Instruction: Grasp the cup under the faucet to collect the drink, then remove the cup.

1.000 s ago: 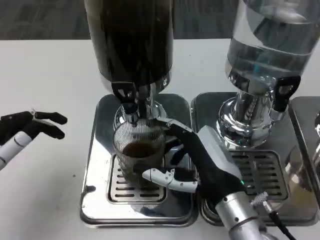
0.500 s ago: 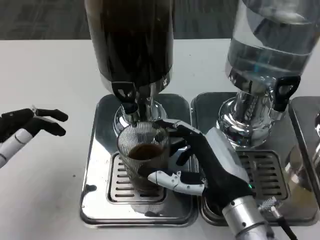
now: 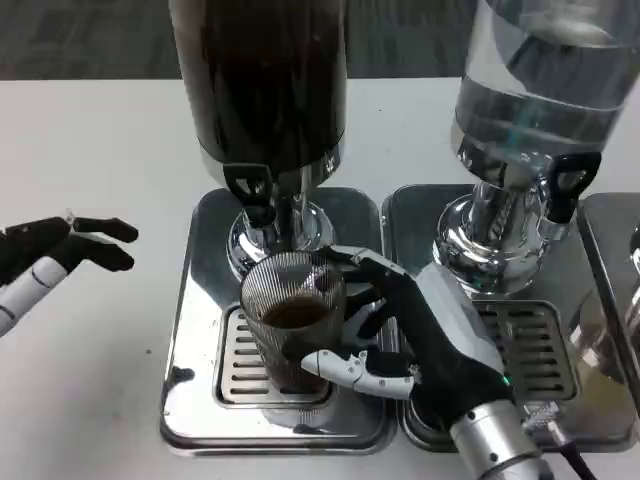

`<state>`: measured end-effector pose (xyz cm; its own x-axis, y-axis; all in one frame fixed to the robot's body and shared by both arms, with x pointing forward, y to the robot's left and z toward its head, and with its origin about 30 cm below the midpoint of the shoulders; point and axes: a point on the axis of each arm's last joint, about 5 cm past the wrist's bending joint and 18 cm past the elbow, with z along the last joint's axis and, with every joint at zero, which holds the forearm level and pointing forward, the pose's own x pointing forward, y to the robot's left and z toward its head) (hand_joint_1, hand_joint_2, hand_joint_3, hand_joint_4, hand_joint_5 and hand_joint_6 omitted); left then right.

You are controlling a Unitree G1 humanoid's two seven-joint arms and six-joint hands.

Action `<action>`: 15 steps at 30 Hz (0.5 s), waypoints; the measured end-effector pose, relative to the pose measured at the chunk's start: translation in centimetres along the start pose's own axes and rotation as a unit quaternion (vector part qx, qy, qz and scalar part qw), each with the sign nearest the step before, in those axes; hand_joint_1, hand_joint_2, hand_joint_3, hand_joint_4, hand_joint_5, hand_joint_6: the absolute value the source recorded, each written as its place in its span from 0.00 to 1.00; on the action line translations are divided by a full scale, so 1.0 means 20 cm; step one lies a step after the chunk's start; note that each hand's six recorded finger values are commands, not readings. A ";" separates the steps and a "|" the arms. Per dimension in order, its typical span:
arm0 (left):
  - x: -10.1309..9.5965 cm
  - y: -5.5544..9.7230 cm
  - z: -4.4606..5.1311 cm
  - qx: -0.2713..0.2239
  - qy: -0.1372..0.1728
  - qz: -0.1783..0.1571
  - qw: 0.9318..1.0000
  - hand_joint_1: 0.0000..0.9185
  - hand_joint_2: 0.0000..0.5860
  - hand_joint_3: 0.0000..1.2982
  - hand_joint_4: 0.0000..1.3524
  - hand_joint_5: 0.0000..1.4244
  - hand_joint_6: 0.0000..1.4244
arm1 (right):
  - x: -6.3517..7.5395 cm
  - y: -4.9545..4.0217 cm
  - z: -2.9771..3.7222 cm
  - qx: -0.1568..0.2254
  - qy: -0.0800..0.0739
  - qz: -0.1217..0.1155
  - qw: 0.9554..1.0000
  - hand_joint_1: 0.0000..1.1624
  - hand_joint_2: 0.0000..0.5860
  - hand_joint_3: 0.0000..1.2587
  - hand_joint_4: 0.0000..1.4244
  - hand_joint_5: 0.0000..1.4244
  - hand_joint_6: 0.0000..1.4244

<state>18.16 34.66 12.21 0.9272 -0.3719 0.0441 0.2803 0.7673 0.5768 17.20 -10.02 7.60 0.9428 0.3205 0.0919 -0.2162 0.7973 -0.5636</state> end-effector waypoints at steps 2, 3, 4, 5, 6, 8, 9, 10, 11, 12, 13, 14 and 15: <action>0.00 0.00 0.000 0.000 0.000 0.000 1.000 0.00 0.36 0.32 0.35 0.29 0.18 | -0.01 -0.001 0.004 0.002 -0.001 -0.002 1.000 0.57 0.36 0.29 0.30 0.39 0.50; 0.00 0.00 0.000 0.000 0.000 0.000 1.000 0.00 0.36 0.32 0.35 0.29 0.18 | -0.01 -0.003 0.005 0.002 -0.001 -0.004 1.000 0.57 0.36 0.29 0.30 0.39 0.50; 0.00 0.00 0.000 0.000 0.000 0.000 1.000 0.00 0.36 0.32 0.35 0.29 0.18 | -0.01 -0.006 0.005 0.002 0.000 -0.006 1.000 0.57 0.36 0.29 0.30 0.39 0.50; 0.00 0.00 0.000 0.000 0.000 0.000 1.000 0.00 0.36 0.32 0.35 0.29 0.18 | -0.02 -0.007 0.004 0.003 0.001 -0.007 1.000 0.57 0.36 0.29 0.30 0.39 0.50; 0.00 0.00 0.000 0.000 0.000 0.000 1.000 0.00 0.36 0.32 0.35 0.29 0.18 | -0.02 -0.007 0.003 0.004 0.002 -0.008 1.000 0.57 0.36 0.29 0.30 0.39 0.50; 0.00 0.00 0.000 0.000 0.000 -0.001 1.000 0.00 0.36 0.32 0.35 0.29 0.18 | -0.03 -0.006 -0.001 0.005 0.006 -0.009 1.000 0.57 0.36 0.29 0.30 0.39 0.50; 0.00 0.00 0.000 0.000 0.000 -0.002 1.000 0.00 0.36 0.32 0.35 0.29 0.18 | -0.03 -0.006 -0.002 0.005 0.007 -0.009 1.000 0.57 0.36 0.29 0.30 0.39 0.50; 0.00 0.00 0.000 0.000 0.000 -0.004 1.000 0.00 0.36 0.32 0.35 0.29 0.18 | -0.04 -0.006 -0.003 0.006 0.008 -0.010 1.000 0.58 0.36 0.29 0.30 0.39 0.50; 0.00 0.00 0.000 0.000 0.000 -0.004 1.000 0.00 0.36 0.32 0.35 0.29 0.18 | -0.04 -0.005 -0.004 0.006 0.010 -0.010 1.000 0.58 0.36 0.29 0.30 0.39 0.50; 0.00 0.00 0.000 0.000 0.000 -0.005 1.000 0.00 0.36 0.32 0.35 0.29 0.18 | -0.05 -0.006 -0.003 0.007 0.010 -0.011 1.000 0.58 0.36 0.29 0.30 0.39 0.51; 0.00 0.00 0.000 0.000 0.000 -0.005 1.000 0.00 0.36 0.32 0.35 0.29 0.18 | -0.05 -0.009 -0.001 0.007 0.009 -0.013 1.000 0.58 0.36 0.29 0.30 0.39 0.51; 0.00 0.00 0.000 0.000 0.000 -0.005 1.000 0.00 0.36 0.32 0.35 0.29 0.18 | -0.05 -0.010 0.002 0.008 0.008 -0.014 1.000 0.58 0.36 0.29 0.30 0.39 0.51; 0.00 0.00 0.001 0.000 -0.001 -0.006 1.000 0.00 0.36 0.32 0.34 0.29 0.19 | -0.05 -0.013 0.005 0.008 0.007 -0.016 1.000 0.58 0.36 0.29 0.30 0.40 0.51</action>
<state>18.20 34.64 12.23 0.9233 -0.3822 0.0382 0.2917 0.7625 0.5775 16.24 -10.51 7.72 0.9529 0.2870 0.0982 -0.1893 0.8156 -0.5468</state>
